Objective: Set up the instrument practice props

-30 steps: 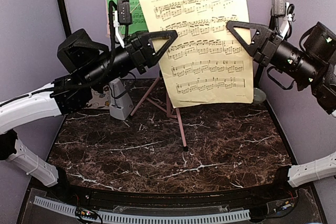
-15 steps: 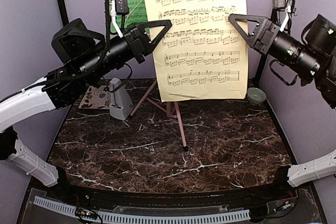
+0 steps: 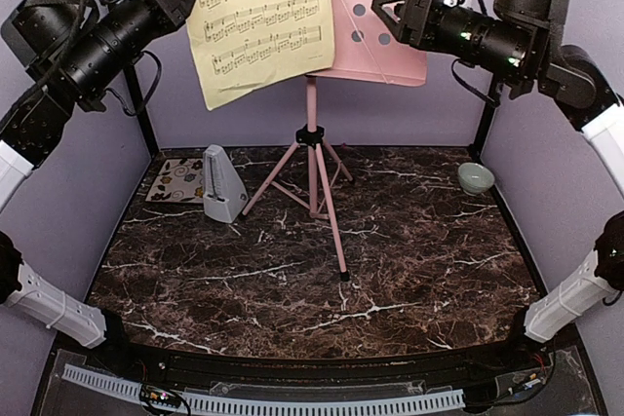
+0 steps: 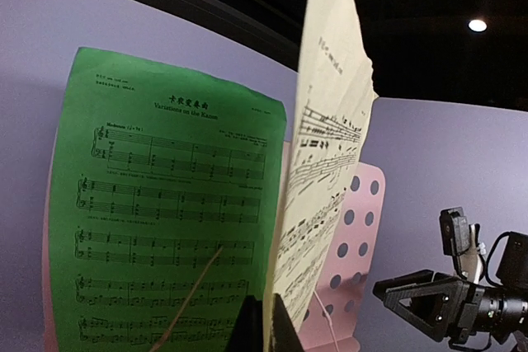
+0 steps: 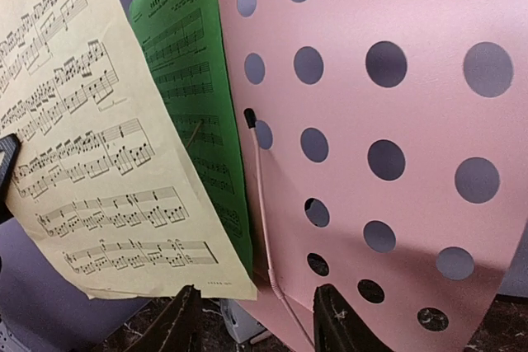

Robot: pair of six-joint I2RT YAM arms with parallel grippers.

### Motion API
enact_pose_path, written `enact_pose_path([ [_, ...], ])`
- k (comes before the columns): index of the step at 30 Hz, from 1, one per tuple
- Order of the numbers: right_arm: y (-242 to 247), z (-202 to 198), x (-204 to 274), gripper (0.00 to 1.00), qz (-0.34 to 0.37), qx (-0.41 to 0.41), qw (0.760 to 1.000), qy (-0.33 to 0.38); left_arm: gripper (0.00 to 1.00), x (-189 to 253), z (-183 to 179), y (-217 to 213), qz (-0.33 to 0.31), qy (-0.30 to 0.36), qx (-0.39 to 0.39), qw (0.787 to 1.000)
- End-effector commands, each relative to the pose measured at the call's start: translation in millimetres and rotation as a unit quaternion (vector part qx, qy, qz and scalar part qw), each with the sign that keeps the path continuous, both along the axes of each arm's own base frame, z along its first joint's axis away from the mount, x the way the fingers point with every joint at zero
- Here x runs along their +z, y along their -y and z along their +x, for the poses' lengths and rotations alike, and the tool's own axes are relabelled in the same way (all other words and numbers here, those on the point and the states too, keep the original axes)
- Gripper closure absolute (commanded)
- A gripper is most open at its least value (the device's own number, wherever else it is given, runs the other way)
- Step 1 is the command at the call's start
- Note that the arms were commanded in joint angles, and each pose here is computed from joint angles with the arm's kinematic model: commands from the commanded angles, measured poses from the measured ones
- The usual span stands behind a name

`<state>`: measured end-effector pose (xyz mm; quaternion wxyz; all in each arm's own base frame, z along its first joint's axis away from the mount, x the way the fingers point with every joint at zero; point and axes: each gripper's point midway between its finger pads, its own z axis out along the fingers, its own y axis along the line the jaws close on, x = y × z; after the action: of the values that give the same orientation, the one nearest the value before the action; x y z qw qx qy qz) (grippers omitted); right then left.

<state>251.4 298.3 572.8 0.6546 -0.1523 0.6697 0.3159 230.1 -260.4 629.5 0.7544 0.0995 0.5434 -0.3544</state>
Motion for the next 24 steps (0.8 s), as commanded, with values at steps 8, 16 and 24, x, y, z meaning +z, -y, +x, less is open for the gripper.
enact_pose_path([
  [8,-39,38,-2,0.54,-0.044,-0.042,0.998,0.009,1.00,34,23,-26,0.039,0.033,0.079,0.996],
  [16,-45,55,-8,0.58,-0.042,-0.075,0.996,0.011,1.00,42,22,-17,0.054,0.062,0.055,0.995],
  [24,-44,61,-5,0.83,-0.026,-0.085,0.996,0.019,1.00,45,27,-16,0.058,0.069,0.049,0.995],
])
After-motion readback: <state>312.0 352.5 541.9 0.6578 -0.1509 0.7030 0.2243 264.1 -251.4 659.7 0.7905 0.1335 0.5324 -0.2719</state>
